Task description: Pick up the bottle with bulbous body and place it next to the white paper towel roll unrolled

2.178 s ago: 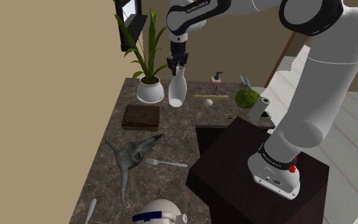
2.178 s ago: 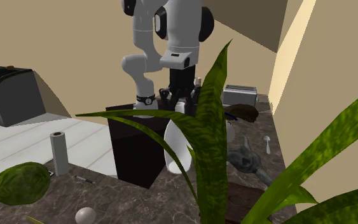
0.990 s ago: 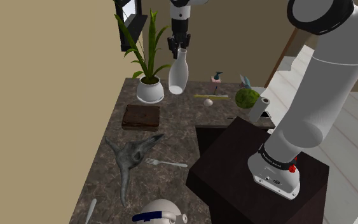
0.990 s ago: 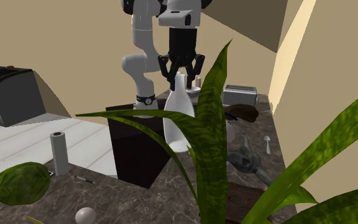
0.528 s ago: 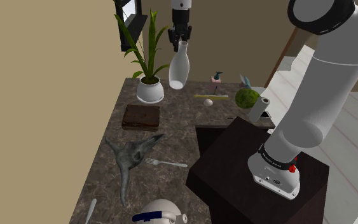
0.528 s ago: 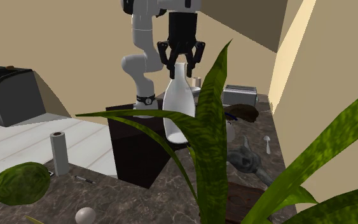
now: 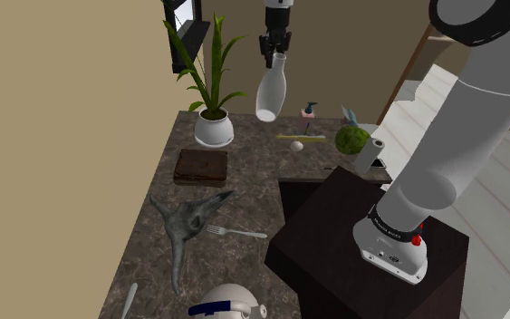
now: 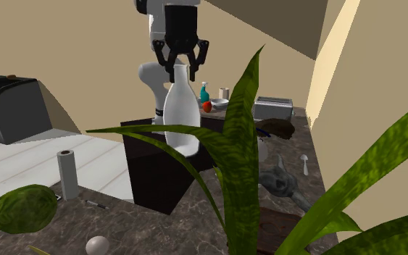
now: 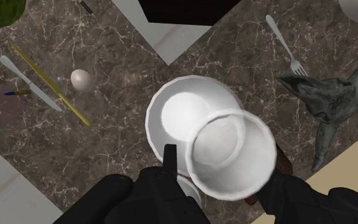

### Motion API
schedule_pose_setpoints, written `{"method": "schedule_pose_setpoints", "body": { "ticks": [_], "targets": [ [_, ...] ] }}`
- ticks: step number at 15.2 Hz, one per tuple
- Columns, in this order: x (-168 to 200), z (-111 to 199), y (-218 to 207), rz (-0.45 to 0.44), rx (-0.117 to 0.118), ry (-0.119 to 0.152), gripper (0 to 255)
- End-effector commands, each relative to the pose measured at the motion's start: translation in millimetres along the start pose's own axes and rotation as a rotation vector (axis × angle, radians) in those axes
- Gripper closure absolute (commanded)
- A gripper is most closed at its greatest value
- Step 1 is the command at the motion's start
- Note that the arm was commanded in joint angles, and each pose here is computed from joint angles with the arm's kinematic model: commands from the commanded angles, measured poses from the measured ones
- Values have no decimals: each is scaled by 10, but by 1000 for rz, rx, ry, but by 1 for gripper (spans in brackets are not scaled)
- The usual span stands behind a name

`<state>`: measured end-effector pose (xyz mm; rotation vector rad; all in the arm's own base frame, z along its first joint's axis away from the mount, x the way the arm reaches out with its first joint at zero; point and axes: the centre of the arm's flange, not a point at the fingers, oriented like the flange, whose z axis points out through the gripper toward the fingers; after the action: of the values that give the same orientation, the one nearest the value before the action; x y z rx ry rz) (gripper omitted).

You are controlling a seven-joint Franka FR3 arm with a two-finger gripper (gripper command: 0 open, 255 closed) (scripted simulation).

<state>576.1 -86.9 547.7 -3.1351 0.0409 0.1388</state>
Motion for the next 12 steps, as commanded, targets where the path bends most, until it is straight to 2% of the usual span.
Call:
{"method": "schedule_pose_setpoints", "body": {
  "ticks": [1, 12],
  "targets": [
    [-152, 52, 229, -1, 0, 0, 255],
    [-909, 111, 1467, -1, 0, 0, 255]
  ]
}}
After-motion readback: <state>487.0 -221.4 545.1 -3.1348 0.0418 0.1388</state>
